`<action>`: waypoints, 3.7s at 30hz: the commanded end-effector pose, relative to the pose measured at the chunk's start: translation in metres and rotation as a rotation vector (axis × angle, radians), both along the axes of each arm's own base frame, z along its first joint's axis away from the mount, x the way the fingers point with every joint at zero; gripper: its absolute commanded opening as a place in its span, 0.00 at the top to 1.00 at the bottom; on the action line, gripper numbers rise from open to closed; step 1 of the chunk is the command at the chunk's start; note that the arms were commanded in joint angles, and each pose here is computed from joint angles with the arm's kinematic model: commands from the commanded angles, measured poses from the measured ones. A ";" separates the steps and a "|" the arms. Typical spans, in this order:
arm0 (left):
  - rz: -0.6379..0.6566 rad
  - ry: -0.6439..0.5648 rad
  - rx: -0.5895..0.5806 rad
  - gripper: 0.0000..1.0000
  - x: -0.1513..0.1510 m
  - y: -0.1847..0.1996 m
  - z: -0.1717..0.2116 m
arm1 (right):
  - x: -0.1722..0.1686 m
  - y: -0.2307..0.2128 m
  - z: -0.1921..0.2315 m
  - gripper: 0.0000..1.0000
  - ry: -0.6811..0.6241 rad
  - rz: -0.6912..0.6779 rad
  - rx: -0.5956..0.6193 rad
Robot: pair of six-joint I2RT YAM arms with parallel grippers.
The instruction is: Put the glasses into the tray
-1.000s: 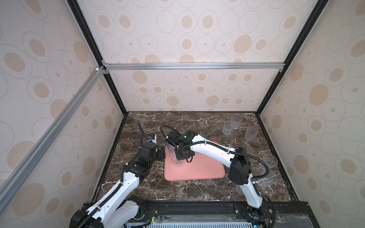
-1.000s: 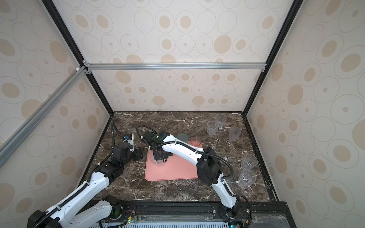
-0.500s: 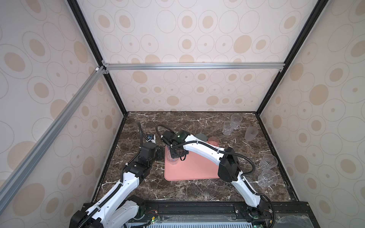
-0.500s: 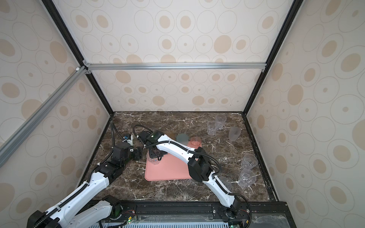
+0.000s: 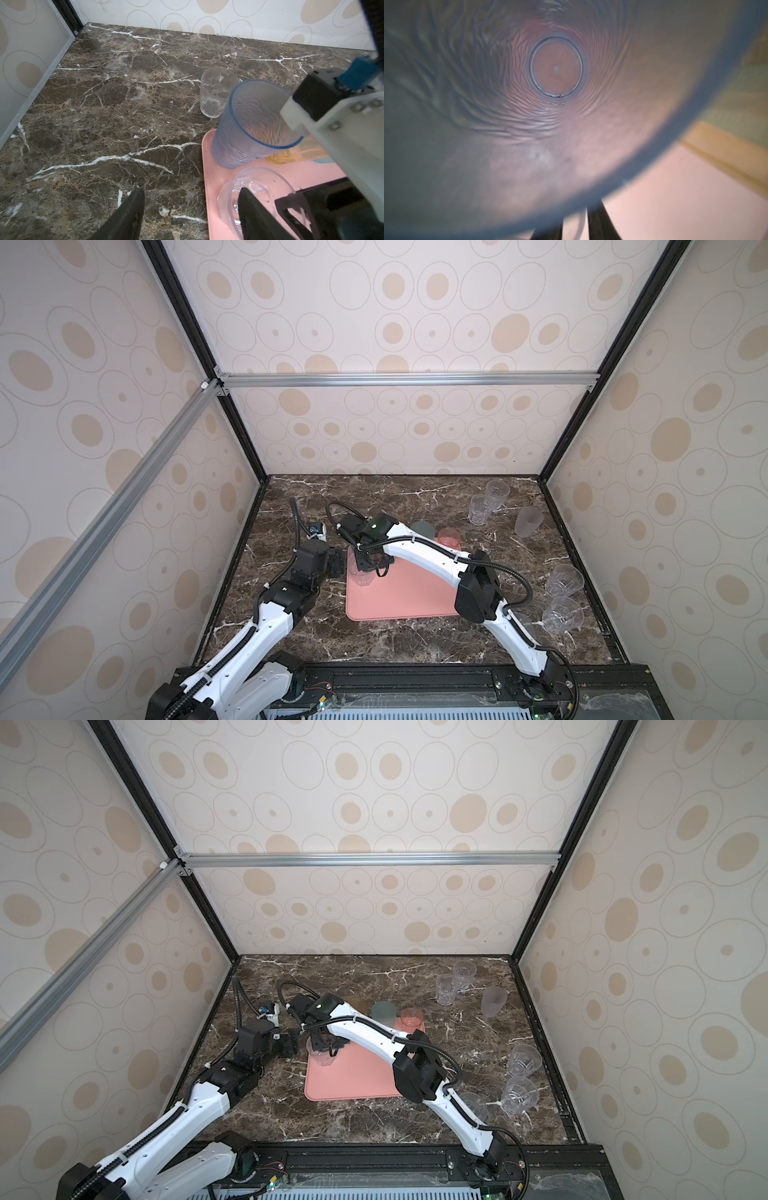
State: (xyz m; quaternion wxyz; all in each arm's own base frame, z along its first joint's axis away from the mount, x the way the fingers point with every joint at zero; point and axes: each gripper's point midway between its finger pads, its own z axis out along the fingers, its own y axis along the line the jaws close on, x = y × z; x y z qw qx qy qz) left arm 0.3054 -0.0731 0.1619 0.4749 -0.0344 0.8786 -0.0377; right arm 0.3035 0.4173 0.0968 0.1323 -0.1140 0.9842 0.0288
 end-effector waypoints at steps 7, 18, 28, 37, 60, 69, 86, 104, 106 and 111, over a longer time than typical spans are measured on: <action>0.064 -0.041 0.081 0.27 0.003 0.018 0.025 | 0.007 -0.005 0.065 0.68 -0.063 -0.006 0.121; 0.040 -0.145 0.119 0.28 0.038 0.027 0.093 | 0.017 -0.077 0.115 0.65 -0.220 -0.096 0.127; -0.088 -0.079 -0.217 0.28 0.109 0.025 0.092 | -0.002 -0.109 0.101 0.64 -0.188 -0.123 0.126; -0.194 0.135 -0.191 0.35 0.169 0.020 0.038 | -0.011 -0.124 0.102 0.64 -0.206 -0.126 0.129; -0.278 0.347 -0.130 0.47 0.193 -0.016 -0.037 | -0.013 -0.108 0.092 0.64 -0.146 -0.131 0.175; -0.261 0.394 -0.087 0.53 0.191 -0.011 -0.056 | -0.015 -0.111 0.091 0.64 -0.149 -0.133 0.176; -0.258 0.408 -0.105 0.72 0.198 -0.026 -0.066 | -0.015 -0.111 0.088 0.64 -0.148 -0.136 0.174; -0.176 0.413 0.048 1.00 0.198 0.002 -0.045 | -0.017 -0.115 0.088 0.64 -0.154 -0.135 0.170; -0.158 0.409 0.057 1.00 0.195 0.014 -0.038 | -0.017 -0.117 0.089 0.64 -0.158 -0.135 0.168; -0.115 0.421 0.109 1.00 0.177 0.043 -0.023 | -0.018 -0.119 0.090 0.63 -0.164 -0.136 0.173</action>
